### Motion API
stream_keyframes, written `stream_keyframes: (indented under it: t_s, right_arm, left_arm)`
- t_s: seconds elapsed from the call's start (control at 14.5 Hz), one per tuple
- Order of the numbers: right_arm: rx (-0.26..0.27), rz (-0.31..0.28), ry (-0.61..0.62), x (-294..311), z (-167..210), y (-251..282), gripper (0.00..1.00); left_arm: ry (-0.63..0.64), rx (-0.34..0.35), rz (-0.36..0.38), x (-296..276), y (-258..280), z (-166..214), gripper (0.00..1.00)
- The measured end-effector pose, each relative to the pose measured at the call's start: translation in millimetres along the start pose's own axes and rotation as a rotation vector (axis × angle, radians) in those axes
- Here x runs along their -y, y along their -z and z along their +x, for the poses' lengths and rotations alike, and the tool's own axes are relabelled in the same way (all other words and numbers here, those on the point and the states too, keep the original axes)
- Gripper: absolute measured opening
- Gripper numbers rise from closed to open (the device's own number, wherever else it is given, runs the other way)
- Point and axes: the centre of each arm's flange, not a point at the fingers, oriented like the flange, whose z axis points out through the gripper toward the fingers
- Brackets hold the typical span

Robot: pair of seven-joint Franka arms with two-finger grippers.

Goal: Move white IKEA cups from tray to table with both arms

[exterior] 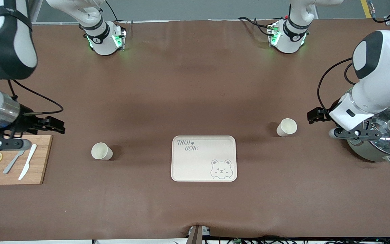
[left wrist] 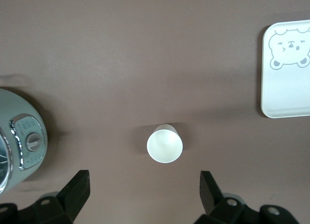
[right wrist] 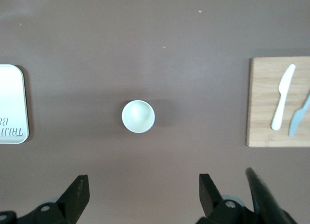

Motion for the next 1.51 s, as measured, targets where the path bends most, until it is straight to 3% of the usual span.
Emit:
stream_keyframes:
  t_s: [0.28, 0.48, 1.51]
  right_arm:
    - [-0.040, 0.006, -0.081, -55.4, -17.0, 40.2, 1.00]
    - [-0.055, 0.008, -0.083, -56.1, -23.4, 52.6, 1.00]
    - [0.006, 0.011, -0.062, -43.8, -25.3, 39.1, 1.00]
  left_arm:
    - [-0.001, -0.021, 0.017, 3.5, 9.8, 2.3, 1.00]
    - [0.002, -0.028, 0.018, 5.1, 13.0, 3.0, 1.00]
    - [0.003, -0.056, 0.017, 8.2, 41.4, 4.0, 1.00]
